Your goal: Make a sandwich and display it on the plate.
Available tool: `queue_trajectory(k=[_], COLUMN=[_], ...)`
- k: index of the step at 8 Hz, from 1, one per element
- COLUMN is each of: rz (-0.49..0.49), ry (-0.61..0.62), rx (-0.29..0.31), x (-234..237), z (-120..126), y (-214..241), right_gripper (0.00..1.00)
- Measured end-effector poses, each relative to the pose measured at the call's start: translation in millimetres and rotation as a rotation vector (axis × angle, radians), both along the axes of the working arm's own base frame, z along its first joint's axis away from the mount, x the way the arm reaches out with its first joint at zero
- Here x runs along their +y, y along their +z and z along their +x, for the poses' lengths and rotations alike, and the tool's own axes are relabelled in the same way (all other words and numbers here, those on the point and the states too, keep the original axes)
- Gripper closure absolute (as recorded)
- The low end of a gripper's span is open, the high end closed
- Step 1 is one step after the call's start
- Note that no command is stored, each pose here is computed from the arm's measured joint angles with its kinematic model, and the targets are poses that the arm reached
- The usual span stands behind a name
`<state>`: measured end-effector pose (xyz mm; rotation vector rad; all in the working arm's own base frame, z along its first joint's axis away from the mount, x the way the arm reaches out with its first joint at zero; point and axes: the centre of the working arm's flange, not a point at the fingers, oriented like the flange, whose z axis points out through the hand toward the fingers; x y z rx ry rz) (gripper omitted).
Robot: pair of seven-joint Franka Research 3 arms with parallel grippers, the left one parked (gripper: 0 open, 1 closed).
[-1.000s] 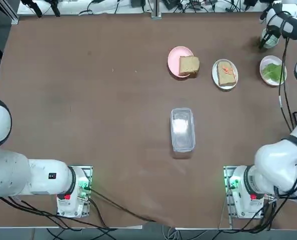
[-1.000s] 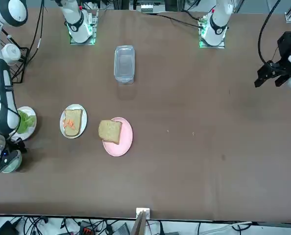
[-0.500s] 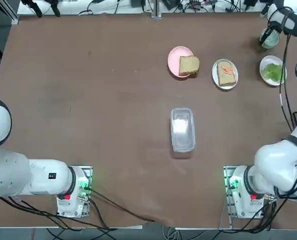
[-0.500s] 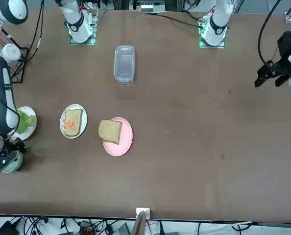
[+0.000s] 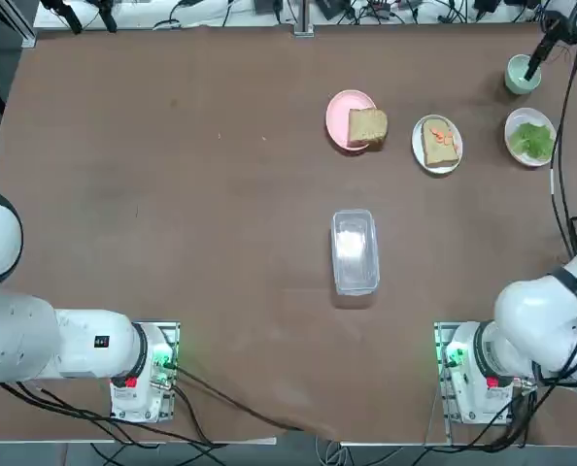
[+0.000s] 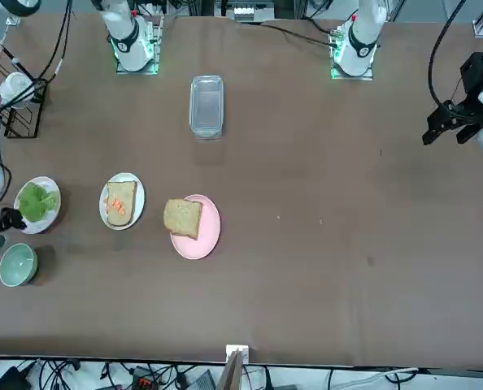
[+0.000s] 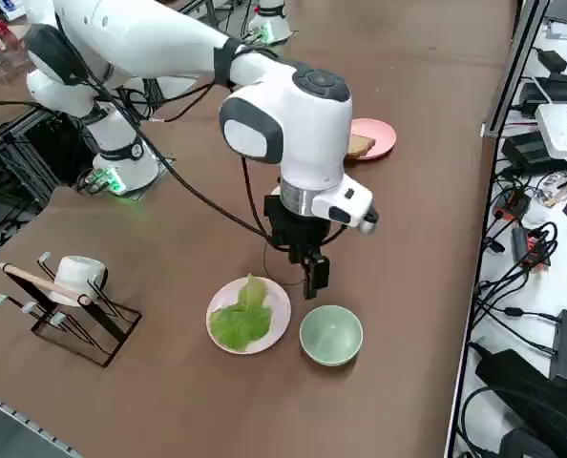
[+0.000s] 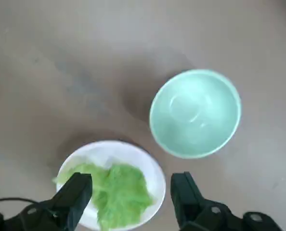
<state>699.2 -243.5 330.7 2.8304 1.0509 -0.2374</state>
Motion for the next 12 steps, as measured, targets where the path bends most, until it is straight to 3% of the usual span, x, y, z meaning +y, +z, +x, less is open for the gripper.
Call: queue_trajectory(k=[2,6,12], rz=[0.005,0.040,-0.026], ry=[-0.015,-0.060,0.013], rx=[0.043,-0.018,-0.032], x=[-17,-61,-64], z=[-36,-114,-137], y=[-26,-98,-125], right_gripper=[0.00,0.05,0.11])
